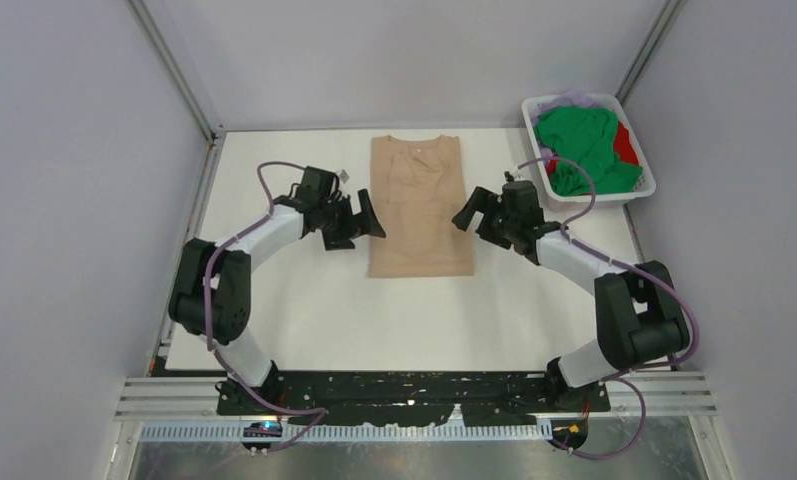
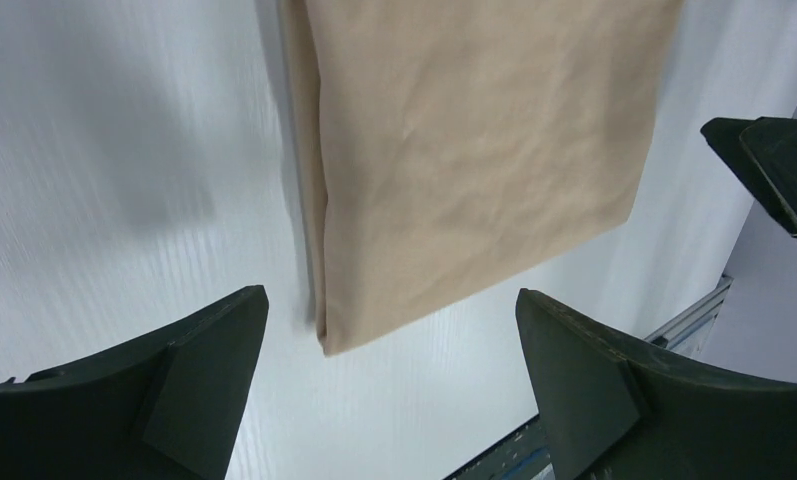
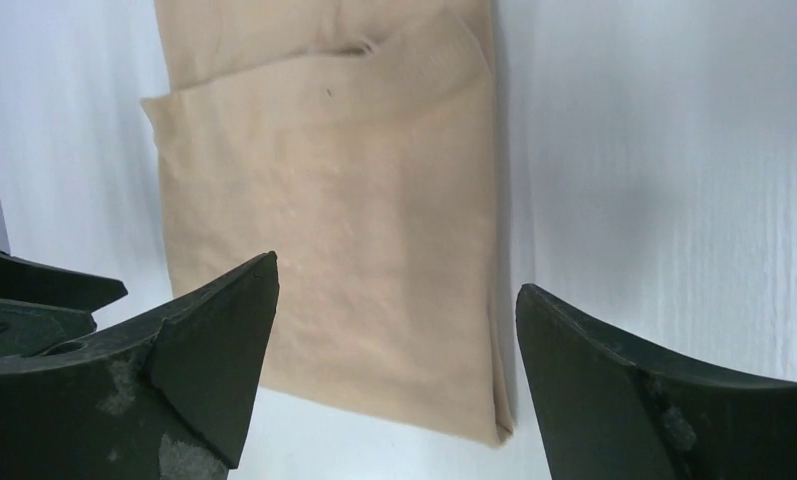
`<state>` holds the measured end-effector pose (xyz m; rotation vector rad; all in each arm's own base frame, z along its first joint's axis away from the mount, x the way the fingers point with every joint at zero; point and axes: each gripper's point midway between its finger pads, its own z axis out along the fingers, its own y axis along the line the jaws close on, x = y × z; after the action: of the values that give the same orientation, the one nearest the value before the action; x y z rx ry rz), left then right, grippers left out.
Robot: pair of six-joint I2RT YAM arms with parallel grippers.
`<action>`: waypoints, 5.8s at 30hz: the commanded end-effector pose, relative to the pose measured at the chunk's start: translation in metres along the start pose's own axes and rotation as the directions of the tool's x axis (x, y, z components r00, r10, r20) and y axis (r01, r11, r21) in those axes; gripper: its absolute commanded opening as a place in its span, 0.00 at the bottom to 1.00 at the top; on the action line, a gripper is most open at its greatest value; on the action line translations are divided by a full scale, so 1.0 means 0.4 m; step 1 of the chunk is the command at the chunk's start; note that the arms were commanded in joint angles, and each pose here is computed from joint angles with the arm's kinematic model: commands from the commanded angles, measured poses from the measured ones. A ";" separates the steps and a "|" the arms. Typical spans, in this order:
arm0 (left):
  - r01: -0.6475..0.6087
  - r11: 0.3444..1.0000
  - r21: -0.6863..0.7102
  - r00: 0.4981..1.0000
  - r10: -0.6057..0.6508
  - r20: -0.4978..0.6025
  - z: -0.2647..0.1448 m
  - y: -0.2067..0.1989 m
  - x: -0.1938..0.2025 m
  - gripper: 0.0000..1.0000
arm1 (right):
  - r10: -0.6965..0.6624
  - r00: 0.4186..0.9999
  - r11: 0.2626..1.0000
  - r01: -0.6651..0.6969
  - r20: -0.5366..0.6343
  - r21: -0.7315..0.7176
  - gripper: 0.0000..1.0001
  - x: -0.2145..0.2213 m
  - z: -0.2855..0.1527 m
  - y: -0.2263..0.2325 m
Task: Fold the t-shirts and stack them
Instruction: Grab one side of the 2/3 rectangular tshirt with both arms, then fold the long partially folded tshirt into a neat square, then put the neatly folded tshirt into the corner of the board with the left arm
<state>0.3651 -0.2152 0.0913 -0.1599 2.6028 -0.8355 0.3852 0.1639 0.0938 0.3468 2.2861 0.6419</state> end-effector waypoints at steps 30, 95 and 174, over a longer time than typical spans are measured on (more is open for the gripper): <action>0.054 0.997 -0.061 0.989 -0.062 -0.138 0.090 0.063 0.208 0.04 | 0.023 0.969 1.000 -0.025 -0.245 -0.004 0.26 0.279 -0.047 -0.087; -0.065 0.992 -0.107 0.936 0.097 0.338 -0.182 -0.050 -0.165 0.00 | 0.017 0.998 0.939 0.004 0.058 -0.345 0.05 -0.105 -0.200 0.158; -0.150 0.613 -0.776 0.971 0.238 0.000 -0.093 0.289 -0.394 0.00 | -0.122 0.970 0.991 0.129 0.210 -0.022 0.96 -0.131 -0.175 -0.043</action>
<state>0.4729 -0.1433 0.0863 -0.0750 2.6699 0.0652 0.3649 0.1228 0.1468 0.2393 2.1352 0.6788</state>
